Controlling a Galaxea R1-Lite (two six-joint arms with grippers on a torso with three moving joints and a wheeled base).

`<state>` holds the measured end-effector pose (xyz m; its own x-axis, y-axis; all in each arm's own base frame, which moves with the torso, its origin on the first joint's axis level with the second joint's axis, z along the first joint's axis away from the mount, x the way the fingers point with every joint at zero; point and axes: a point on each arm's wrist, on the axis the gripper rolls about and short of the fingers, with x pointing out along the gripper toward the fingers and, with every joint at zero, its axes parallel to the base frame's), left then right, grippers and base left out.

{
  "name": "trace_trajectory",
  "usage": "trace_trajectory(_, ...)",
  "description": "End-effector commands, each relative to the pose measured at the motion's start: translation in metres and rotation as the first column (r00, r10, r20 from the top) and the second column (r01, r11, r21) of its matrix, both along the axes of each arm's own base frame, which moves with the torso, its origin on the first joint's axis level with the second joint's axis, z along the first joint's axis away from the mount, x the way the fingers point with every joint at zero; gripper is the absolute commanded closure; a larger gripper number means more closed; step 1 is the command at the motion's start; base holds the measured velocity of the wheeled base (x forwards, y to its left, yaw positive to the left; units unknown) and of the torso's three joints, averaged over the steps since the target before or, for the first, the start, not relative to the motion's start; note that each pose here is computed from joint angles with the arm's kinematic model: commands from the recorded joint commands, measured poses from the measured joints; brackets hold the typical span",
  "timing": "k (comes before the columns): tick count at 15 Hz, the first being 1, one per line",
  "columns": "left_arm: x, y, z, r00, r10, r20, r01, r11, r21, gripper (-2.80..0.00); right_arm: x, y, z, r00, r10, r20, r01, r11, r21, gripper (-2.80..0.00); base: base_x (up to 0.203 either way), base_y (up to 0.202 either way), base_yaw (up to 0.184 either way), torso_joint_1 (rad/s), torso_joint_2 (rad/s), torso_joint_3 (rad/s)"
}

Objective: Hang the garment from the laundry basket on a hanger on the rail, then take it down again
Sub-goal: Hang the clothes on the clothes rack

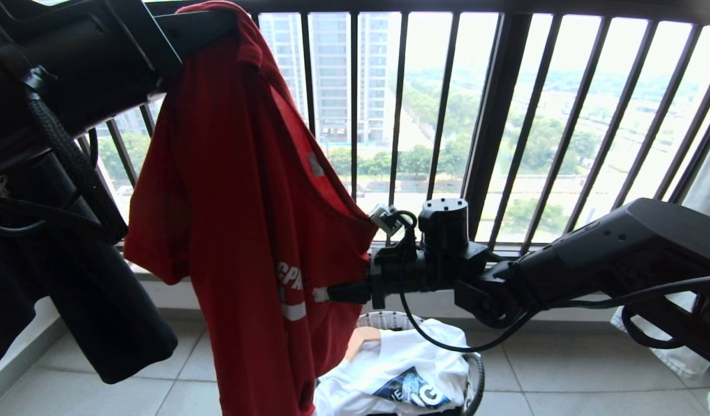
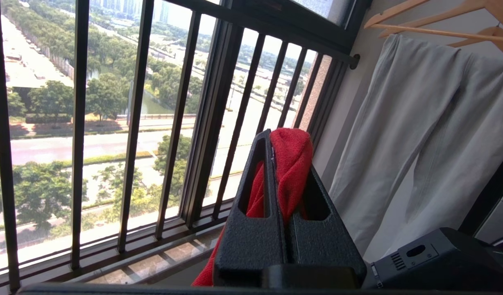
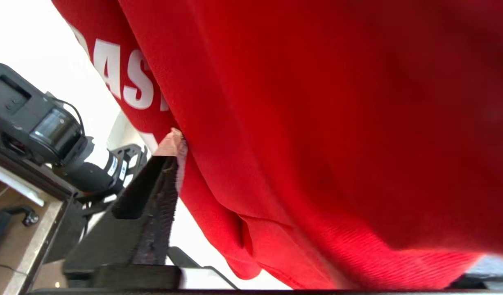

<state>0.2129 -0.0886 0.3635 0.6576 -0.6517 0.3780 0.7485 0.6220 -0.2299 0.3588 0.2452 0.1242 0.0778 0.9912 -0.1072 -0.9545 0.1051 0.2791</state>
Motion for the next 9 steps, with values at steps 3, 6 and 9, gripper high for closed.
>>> trace_trajectory(3,0.001,0.0,0.0,1.0,-0.002,0.0,0.002,1.0,-0.001,0.0,-0.002,0.0,0.007,1.0,0.006,0.003,-0.006,1.0,0.014,0.0,0.0,0.0,0.0,0.0,0.0,0.0)
trace_trajectory(6,0.002,0.0,-0.001,1.0,0.0,-0.001,0.0,1.0,0.0,0.0,-0.003,0.0,0.012,1.0,0.002,-0.016,-0.001,1.0,0.024,0.0,0.0,0.0,0.0,0.0,0.0,0.0)
trace_trajectory(9,0.002,0.0,-0.001,1.0,0.002,-0.002,-0.002,1.0,0.0,0.0,-0.005,-0.002,0.019,1.0,-0.011,-0.016,0.011,0.999,0.033,0.0,0.0,0.0,0.0,0.0,0.0,0.0)
